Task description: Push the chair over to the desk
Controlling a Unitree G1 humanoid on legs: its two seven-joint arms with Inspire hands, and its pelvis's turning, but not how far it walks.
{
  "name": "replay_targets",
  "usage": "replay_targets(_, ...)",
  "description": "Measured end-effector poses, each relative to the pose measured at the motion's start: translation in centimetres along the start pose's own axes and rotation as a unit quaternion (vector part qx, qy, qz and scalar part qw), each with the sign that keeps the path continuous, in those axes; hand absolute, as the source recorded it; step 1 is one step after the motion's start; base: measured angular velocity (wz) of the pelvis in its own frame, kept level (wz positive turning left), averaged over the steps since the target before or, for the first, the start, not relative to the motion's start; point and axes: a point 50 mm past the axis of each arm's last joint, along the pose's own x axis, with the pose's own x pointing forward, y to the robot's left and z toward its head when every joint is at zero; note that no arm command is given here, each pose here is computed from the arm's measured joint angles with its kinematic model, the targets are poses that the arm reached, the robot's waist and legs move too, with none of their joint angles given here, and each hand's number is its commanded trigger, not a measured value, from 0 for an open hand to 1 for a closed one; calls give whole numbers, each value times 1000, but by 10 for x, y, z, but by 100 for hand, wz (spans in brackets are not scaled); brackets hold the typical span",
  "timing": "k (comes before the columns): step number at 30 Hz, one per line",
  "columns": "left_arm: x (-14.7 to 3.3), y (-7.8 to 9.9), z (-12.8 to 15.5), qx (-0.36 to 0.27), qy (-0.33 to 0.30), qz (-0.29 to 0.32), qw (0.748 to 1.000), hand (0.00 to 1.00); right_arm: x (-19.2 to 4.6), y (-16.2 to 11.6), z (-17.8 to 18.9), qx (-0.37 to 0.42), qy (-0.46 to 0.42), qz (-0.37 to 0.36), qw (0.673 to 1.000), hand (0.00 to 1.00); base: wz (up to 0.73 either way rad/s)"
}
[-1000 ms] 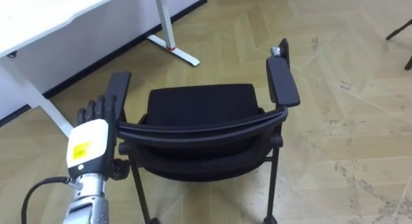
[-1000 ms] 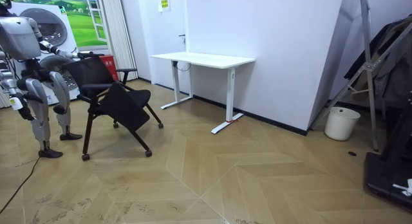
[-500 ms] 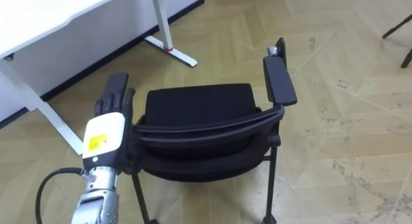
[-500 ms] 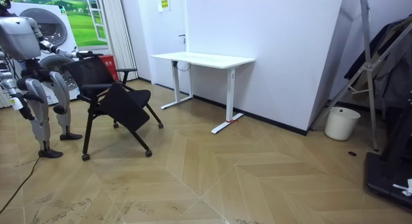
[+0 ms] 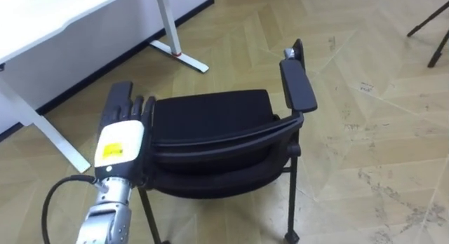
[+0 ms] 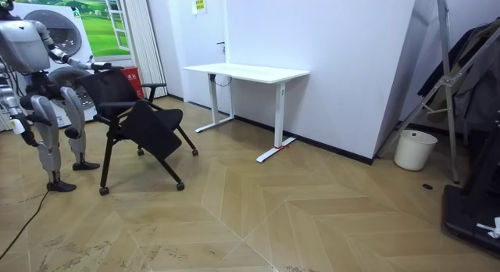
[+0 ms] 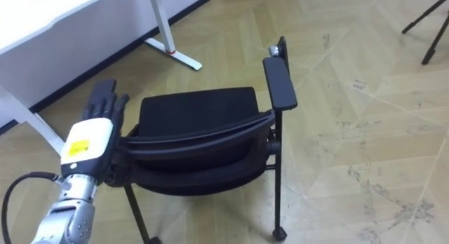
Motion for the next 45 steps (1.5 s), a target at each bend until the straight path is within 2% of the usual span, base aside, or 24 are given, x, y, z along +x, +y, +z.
replay_targets(3,6,1,11,4,-26,-8,1000,0,0,0,0,0,0,0,1000,0,-11)
replay_targets(7,4,-4,15,13,-36,-23,999,0,0,-1,-1,1,1,-1,1000,0,-6)
replay_targets(14,3,-10,11,50,-39,-33,997,0,0,0,0,0,0,1,1000,0,-5)
replay_targets(27,1,-16,3,52,-22,-25,998,0,0,1,4,-5,-2,-7,1000,0,-6)
replay_targets(28,1,-16,2,50,-21,-24,998,9,0,1,4,-6,0,-7,1000,0,0)
replay_targets(29,1,-16,2,49,-21,-24,998,38,0,1,4,-7,1,-7,1000,0,0)
replay_targets(30,1,-16,2,50,-20,-24,998,94,0,1,4,-9,1,-8,1000,0,0)
replay_targets(31,1,-16,2,50,-20,-24,998,100,0,1,4,-10,1,-8,1000,0,0)
replay_targets(45,-2,-19,-5,59,-24,-38,997,100,0,0,5,-15,-3,-7,1000,0,-1)
